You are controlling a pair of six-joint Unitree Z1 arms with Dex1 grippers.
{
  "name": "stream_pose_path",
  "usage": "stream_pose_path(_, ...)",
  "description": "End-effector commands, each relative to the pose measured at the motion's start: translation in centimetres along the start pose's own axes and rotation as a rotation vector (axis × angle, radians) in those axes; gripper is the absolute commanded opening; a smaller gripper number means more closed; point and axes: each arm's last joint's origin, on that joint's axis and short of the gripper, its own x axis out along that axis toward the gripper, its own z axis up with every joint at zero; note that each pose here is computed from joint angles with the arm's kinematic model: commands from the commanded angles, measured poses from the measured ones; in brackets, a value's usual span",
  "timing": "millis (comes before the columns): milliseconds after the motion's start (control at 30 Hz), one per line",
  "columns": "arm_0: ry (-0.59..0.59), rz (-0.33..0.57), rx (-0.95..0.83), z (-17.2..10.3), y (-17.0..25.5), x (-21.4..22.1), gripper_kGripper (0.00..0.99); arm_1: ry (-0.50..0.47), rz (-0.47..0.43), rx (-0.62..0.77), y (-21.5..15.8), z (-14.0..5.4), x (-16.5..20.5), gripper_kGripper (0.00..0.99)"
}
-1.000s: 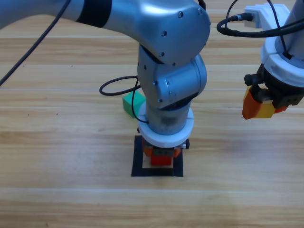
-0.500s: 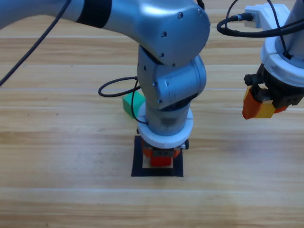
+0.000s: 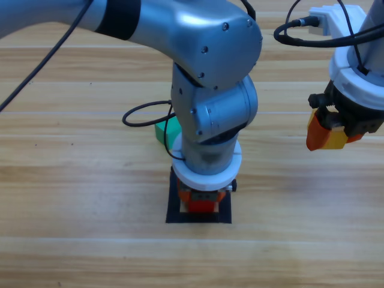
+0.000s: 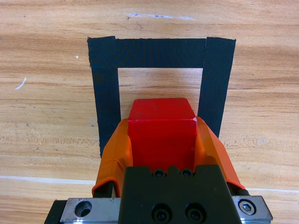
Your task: Stack the blocks in the rectangular block: red at the bottom, yellow in the middle, green on top
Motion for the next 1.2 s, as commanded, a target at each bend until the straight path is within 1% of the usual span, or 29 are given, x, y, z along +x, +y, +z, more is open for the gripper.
stream_pose_path(33,0.013,0.018,0.005,-1.2,-0.1,1.4,0.075,0.070,-0.062,0.021,-0.4,1.2,3.1,0.169)
stream_pose_path(100,0.013,0.018,0.004,-1.3,-0.1,1.5,0.110,0.070,-0.062,0.020,-0.4,1.2,3.1,0.169)
stream_pose_path(167,0.011,0.017,0.002,-1.2,-0.2,1.6,0.173,0.070,-0.062,0.020,-0.4,1.2,3.1,0.169)
stream_pose_path(333,0.010,0.014,-0.003,-1.3,-0.2,1.8,0.383,0.066,-0.063,0.018,-0.4,1.2,3.0,0.169)
stream_pose_path(433,0.011,0.017,-0.004,-1.3,-0.2,2.0,0.482,0.064,-0.060,0.018,-0.3,1.3,3.0,0.169)
stream_pose_path(533,0.013,0.020,-0.002,-1.4,-0.1,2.1,0.541,0.064,-0.060,0.018,-0.3,1.3,3.0,0.169)
stream_pose_path(700,0.012,0.025,-0.001,-1.5,0.1,2.0,0.546,0.064,-0.062,0.020,-0.3,1.3,3.0,0.169)
stream_pose_path(800,0.009,0.023,-0.002,-1.5,0.3,1.8,0.643,0.063,-0.065,0.020,-0.3,1.3,3.0,0.169)
stream_pose_path(867,0.006,0.020,-0.003,-1.5,0.4,1.5,0.756,0.061,-0.068,0.021,-0.3,1.3,3.0,0.169)
stream_pose_path(900,0.004,0.016,-0.004,-1.4,0.4,1.2,0.795,0.061,-0.071,0.021,-0.3,1.3,3.1,0.169)
stream_pose_path(967,-0.003,0.009,-0.004,-1.4,0.7,0.7,0.828,0.062,-0.079,0.020,-0.3,1.4,3.3,0.169)
stream_pose_path(1100,-0.029,-0.030,-0.001,-1.1,1.1,-1.5,0.850,0.059,-0.088,0.024,-0.3,1.5,3.5,0.169)
stream_pose_path(1200,-0.067,-0.091,-0.002,-0.8,1.8,-4.6,0.905,0.055,-0.096,0.025,-0.4,1.5,3.5,0.169)
